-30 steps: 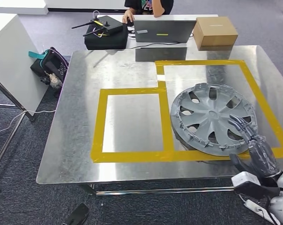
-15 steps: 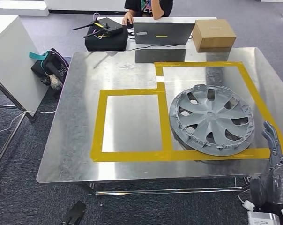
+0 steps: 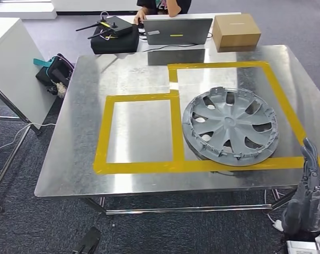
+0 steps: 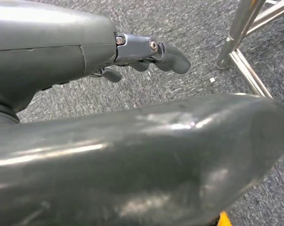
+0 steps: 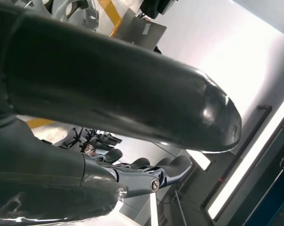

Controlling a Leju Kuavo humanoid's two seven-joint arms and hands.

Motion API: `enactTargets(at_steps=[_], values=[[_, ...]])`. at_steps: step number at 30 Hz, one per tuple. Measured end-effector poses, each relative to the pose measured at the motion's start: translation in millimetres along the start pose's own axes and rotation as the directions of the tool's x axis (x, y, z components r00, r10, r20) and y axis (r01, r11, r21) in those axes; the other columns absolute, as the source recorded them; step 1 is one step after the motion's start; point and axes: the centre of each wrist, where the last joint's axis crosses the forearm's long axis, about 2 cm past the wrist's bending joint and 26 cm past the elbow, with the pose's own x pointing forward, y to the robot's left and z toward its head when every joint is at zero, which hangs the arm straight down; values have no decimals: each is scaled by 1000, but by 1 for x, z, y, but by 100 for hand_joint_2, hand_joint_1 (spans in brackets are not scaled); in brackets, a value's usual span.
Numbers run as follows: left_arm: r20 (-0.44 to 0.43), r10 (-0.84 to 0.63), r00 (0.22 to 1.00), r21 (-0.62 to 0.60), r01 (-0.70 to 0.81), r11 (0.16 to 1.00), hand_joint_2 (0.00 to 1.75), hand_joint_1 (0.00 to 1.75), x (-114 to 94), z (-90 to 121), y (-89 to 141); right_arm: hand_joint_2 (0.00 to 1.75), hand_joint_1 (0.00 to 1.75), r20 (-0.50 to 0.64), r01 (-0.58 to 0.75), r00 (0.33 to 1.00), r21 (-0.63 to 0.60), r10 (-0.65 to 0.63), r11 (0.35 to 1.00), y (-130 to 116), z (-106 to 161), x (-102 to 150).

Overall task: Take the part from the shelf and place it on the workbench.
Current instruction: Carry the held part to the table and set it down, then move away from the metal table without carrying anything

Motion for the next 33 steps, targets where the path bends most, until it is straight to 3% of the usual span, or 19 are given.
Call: enactTargets(at_steps=[33], values=[[4,-20,1000,-8,20,1000,0,0,-1,0,0,0,0,-26,36,999,-3,-36,999,3,1,0]])
